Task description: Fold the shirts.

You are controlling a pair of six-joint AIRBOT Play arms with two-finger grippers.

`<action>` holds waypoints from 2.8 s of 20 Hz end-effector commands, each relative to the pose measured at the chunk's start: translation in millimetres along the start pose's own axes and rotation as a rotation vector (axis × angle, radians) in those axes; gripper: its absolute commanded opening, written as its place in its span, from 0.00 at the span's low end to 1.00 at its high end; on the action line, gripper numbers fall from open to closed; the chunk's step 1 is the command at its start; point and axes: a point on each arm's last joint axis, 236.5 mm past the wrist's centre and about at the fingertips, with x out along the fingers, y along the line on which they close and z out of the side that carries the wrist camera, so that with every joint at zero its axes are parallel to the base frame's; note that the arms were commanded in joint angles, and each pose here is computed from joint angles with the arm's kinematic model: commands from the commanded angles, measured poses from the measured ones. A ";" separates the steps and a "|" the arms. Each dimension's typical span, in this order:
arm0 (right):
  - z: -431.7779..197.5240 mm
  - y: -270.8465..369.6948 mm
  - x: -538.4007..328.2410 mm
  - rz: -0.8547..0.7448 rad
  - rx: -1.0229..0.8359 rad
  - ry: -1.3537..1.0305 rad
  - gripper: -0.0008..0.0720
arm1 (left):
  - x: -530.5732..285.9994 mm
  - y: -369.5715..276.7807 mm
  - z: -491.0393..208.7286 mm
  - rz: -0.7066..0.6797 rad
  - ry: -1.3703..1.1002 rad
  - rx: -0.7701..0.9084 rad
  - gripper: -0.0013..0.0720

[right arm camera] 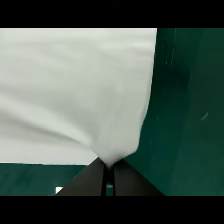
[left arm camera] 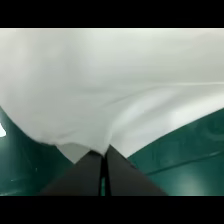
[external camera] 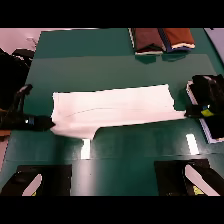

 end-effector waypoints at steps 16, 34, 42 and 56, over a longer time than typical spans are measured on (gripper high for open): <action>169.1 18.2 79.8 0.097 0.000 0.049 0.08 | 107.9 46.2 177.1 0.083 -0.150 -0.036 0.06; 110.9 -15.1 127.7 0.509 0.277 0.106 0.70 | 105.8 -58.4 167.4 -0.130 -0.084 0.068 0.05; 164.5 38.9 83.6 0.486 0.011 -0.012 0.04 | 166.5 -124.0 152.1 -0.186 -0.063 0.113 0.05; 208.6 246.1 -116.0 0.544 -0.404 -0.387 0.04 | 257.3 -186.3 144.0 -0.232 0.070 0.211 0.05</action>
